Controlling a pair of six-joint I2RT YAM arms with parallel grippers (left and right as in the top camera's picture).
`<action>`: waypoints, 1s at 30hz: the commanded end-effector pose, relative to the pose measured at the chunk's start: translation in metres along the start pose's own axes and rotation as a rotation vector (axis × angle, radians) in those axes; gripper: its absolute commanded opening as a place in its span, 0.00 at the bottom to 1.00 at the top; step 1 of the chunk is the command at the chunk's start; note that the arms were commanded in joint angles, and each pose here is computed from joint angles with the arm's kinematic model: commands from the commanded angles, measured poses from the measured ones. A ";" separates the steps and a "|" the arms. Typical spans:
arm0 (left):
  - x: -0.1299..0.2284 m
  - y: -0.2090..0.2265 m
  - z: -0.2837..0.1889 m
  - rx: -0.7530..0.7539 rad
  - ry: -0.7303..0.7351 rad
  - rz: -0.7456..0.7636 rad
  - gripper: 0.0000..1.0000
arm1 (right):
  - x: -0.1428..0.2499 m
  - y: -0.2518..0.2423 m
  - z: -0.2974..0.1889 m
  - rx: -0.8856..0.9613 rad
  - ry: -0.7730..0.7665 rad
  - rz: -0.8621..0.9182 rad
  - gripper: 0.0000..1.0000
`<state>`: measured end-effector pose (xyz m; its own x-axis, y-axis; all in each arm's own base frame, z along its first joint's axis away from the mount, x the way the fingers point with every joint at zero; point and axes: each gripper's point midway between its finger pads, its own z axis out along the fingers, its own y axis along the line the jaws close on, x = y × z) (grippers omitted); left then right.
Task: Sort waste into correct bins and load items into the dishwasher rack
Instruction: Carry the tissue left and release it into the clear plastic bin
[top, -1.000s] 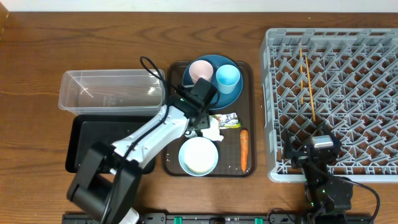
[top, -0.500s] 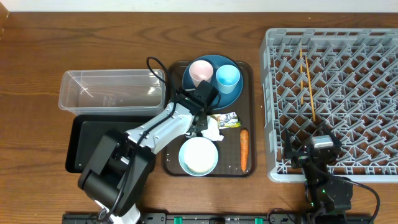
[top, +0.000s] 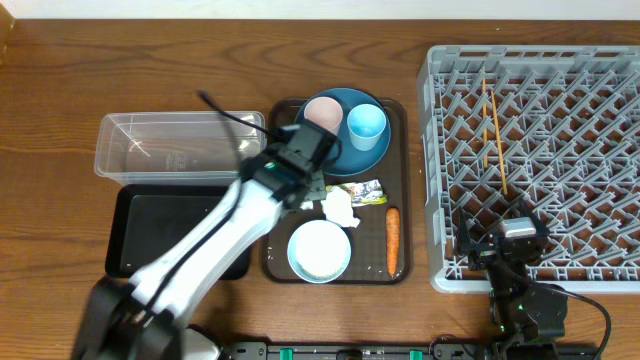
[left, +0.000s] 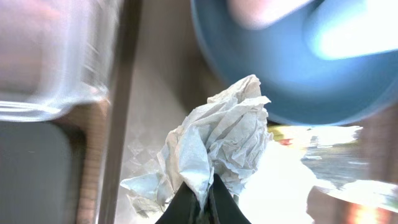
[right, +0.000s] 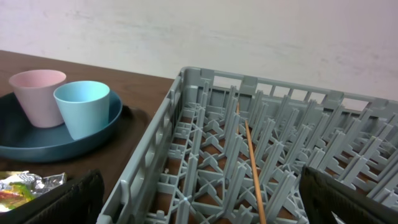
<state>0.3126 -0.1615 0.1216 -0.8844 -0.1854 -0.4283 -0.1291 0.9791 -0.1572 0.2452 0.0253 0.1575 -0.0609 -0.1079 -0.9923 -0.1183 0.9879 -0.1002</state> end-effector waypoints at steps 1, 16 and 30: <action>-0.030 0.009 -0.051 0.064 -0.143 -0.043 0.06 | 0.001 -0.003 0.000 0.011 0.000 -0.002 0.99; -0.066 0.149 -0.102 -0.178 -0.313 -0.378 0.06 | 0.001 -0.003 0.000 0.011 0.000 -0.002 0.99; -0.083 0.185 -0.008 -0.315 -0.165 -0.365 0.06 | 0.001 -0.003 0.000 0.011 0.000 -0.002 0.99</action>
<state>0.3546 0.0318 0.1377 -0.6620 -0.5362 -0.5237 -0.5837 0.8071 -0.0886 0.2452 0.0253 0.1575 -0.0609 -0.1079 -0.9923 -0.1183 0.9879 -0.1002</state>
